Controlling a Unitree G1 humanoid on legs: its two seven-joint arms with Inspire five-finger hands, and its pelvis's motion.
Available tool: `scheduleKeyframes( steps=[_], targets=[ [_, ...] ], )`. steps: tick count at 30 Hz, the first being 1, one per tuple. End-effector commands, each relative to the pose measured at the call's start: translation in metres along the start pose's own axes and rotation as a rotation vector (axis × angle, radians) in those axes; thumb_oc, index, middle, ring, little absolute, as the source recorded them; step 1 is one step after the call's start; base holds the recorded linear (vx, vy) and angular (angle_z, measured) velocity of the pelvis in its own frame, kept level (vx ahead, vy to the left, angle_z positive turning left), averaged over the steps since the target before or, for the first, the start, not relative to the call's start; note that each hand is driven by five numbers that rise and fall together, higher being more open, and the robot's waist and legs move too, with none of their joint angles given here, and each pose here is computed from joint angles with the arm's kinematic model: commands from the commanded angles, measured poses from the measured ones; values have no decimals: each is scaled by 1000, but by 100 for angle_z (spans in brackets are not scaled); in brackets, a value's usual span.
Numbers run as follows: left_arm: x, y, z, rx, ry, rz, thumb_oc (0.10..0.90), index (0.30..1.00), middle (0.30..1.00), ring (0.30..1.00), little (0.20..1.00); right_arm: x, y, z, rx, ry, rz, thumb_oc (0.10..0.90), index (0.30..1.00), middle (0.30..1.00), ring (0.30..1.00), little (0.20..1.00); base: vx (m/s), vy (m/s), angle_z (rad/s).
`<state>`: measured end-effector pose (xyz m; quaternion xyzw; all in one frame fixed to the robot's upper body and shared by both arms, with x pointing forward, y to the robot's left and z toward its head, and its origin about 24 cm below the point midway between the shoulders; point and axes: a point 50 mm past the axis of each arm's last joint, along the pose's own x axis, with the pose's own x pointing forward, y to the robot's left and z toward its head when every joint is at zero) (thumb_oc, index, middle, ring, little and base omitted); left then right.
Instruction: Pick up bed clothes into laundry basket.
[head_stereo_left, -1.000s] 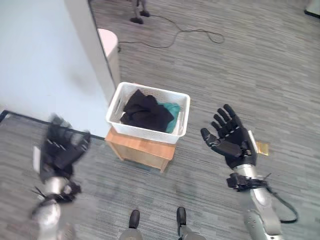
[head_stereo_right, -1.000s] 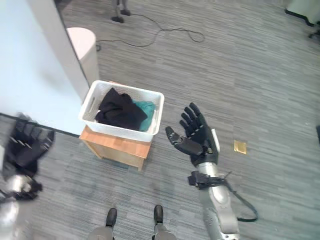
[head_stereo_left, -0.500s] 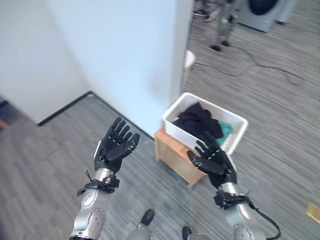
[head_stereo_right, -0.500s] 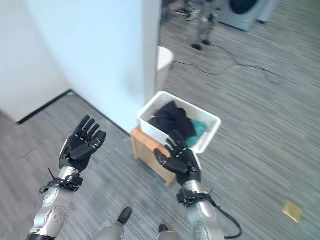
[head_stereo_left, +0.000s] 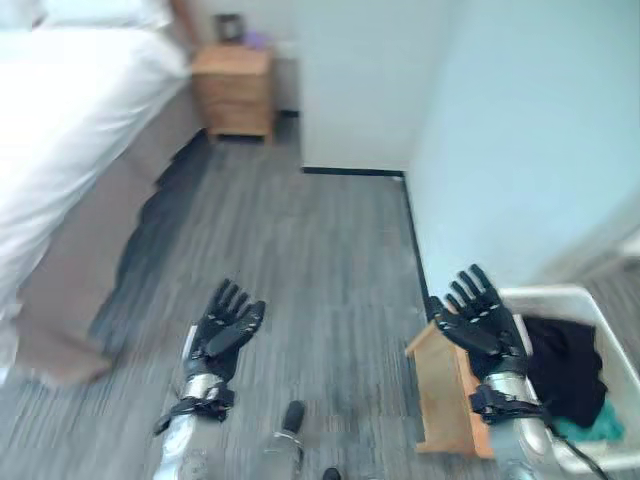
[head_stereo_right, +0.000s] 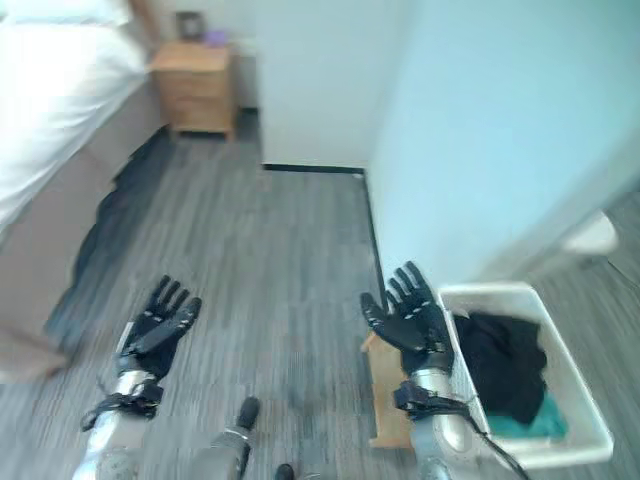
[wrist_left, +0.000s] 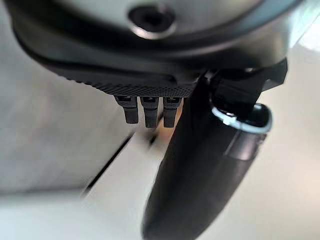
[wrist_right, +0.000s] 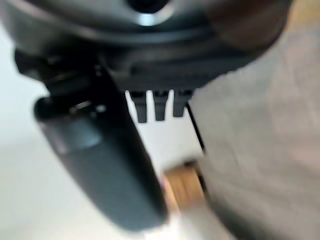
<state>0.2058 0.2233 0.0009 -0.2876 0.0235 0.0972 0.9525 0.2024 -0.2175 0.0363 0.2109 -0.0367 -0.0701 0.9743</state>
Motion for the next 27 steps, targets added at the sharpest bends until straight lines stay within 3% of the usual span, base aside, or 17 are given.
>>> scheduleKeyframes(
  steps=[1,5,9,14,16,17,27],
  targets=[
    [4,-31,42,10,-217,-158,800,900,900,900,900,12,1,24,12,-140,44,800,900,900,900,900,-116,133,296],
    [-6,-29,40,70,-186,-165,800,900,900,900,900,3,-1,3,-20,-21,61,800,900,900,900,900,-78,255,306],
    [-9,-20,42,80,-187,-119,800,900,900,900,900,3,3,1,-55,-1,93,800,900,900,900,900,17,210,146],
    [-11,-8,46,228,-176,-105,800,900,900,900,900,2,4,1,-75,3,107,800,900,900,900,900,48,134,162],
    [-13,-5,45,265,-163,-89,800,900,900,900,900,2,0,-5,-85,32,91,800,900,900,900,900,83,9,65],
    [-13,2,41,317,-149,-45,800,900,900,900,900,2,-8,-8,-169,50,62,800,900,900,900,900,14,-41,44],
    [-29,5,17,298,-48,3,800,900,900,900,900,-2,-7,-14,-135,110,66,800,900,900,900,900,46,-60,12]
  ],
)
